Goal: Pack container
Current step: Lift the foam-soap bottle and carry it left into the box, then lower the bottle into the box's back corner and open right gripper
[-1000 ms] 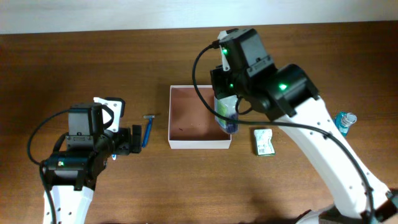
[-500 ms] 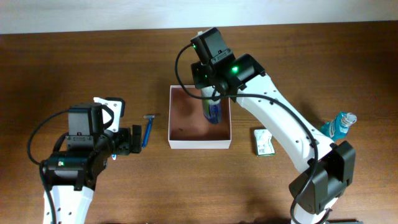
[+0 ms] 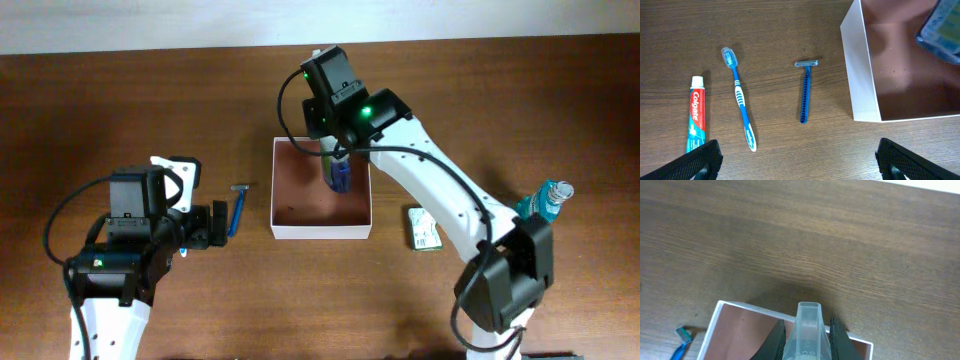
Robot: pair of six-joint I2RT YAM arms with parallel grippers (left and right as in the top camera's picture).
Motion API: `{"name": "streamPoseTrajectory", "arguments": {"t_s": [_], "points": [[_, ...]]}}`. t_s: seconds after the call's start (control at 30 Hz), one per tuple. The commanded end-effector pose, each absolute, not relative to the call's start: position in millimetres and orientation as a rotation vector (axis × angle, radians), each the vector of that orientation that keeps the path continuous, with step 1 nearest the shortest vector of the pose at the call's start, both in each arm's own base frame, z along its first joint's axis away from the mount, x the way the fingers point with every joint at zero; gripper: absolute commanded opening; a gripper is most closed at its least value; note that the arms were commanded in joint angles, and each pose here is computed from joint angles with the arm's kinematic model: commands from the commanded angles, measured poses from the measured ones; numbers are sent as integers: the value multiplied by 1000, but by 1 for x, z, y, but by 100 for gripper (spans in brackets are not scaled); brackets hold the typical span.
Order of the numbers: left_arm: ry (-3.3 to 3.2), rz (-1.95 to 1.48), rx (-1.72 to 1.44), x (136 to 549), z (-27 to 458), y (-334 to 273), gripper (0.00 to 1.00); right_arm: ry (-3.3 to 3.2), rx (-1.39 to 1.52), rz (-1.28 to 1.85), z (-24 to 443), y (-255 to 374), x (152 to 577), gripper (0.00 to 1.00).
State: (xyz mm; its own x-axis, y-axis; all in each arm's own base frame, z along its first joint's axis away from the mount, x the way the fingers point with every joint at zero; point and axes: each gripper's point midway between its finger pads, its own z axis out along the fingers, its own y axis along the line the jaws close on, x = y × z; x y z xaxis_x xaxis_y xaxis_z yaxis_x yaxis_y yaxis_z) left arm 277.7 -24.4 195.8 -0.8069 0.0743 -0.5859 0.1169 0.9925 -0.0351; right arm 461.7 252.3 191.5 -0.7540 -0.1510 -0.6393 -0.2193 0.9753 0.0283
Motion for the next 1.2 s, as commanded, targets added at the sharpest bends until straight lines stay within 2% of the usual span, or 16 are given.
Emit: {"name": "streamPoseTrajectory", "arguments": {"t_s": [0.0, 0.13, 0.4, 0.63, 0.8, 1.0, 1.17], "points": [[2494, -114, 130, 281, 203, -28, 99, 2434, -220, 98, 184, 244, 472, 12], [2494, -114, 130, 281, 203, -28, 99, 2419, -218, 107, 186, 247, 475, 5], [2494, -114, 129, 281, 203, -28, 99, 2463, -149, 128, 187, 247, 460, 4], [2494, -114, 130, 281, 203, -28, 99, 2262, -156, -15, 253, 263, 433, 4], [2499, -114, 130, 280, 201, -28, 99, 2156, -122, 39, 300, 265, 419, 4], [2503, -114, 130, 280, 201, -28, 99, 2088, -89, 102, 338, 256, 408, 4], [2503, -114, 130, 280, 201, -28, 99, 2078, -94, 136, 350, 252, 400, 4]]}}
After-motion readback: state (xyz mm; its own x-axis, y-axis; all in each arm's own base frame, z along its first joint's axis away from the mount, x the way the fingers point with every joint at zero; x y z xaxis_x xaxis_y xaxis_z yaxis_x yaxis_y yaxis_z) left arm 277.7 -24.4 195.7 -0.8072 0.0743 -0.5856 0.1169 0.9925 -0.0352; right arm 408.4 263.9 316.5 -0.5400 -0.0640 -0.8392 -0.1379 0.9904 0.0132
